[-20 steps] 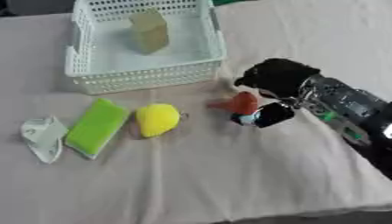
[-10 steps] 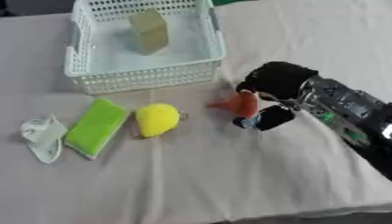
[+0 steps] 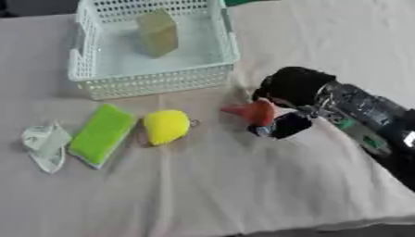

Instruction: Pick up objects on the table and place them in the box.

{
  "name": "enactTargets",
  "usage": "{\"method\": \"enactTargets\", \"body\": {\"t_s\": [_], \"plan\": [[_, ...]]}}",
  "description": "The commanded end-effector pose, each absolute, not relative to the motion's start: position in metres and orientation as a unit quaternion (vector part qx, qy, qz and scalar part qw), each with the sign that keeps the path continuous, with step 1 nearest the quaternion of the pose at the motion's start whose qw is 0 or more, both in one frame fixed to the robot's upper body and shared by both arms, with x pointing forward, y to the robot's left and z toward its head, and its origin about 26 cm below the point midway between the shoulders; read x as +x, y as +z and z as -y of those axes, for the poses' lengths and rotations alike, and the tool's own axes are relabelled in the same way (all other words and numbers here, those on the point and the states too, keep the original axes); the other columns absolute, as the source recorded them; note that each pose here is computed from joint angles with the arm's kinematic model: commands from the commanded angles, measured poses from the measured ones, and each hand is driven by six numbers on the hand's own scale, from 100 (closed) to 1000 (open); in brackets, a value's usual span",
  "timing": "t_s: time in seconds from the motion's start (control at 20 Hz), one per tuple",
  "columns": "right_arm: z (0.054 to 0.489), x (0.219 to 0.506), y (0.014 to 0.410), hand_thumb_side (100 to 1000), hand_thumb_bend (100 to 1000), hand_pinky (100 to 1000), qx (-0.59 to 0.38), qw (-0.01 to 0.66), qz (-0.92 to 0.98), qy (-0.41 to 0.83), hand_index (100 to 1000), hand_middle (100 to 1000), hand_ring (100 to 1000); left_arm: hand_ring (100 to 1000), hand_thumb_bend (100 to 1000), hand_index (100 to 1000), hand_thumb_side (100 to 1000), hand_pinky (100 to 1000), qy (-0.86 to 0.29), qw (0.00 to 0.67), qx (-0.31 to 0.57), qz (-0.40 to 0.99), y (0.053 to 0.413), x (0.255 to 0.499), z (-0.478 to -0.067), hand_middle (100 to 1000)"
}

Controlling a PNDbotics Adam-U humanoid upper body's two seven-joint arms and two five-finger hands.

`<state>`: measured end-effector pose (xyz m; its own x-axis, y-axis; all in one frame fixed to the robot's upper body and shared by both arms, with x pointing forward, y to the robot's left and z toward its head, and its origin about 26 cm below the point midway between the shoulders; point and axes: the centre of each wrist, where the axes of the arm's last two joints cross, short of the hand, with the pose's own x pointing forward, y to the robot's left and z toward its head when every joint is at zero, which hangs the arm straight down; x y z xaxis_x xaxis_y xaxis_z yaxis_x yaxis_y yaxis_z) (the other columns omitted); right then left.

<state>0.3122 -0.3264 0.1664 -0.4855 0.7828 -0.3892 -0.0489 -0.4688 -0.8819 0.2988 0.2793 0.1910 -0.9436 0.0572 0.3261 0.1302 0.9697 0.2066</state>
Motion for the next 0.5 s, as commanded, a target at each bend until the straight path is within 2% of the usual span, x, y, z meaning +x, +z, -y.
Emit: {"method": "enactTargets", "body": {"t_s": [0.05, 0.5], "plan": [[0.3310, 0.3136, 0.1760, 892, 419, 759, -0.434, 0.275, 0.431, 0.742, 802, 525, 643, 981, 130, 876, 1000, 1000, -0.119, 0.147, -0.047, 0.981, 0.1989, 0.2979, -0.2775, 899], [0.3353, 0.3159, 0.1720, 837, 395, 746, -0.430, 0.287, 0.424, 0.743, 761, 487, 611, 981, 129, 870, 1000, 1000, -0.118, 0.147, -0.045, 0.981, 0.1987, 0.2978, -0.2776, 893]]}}
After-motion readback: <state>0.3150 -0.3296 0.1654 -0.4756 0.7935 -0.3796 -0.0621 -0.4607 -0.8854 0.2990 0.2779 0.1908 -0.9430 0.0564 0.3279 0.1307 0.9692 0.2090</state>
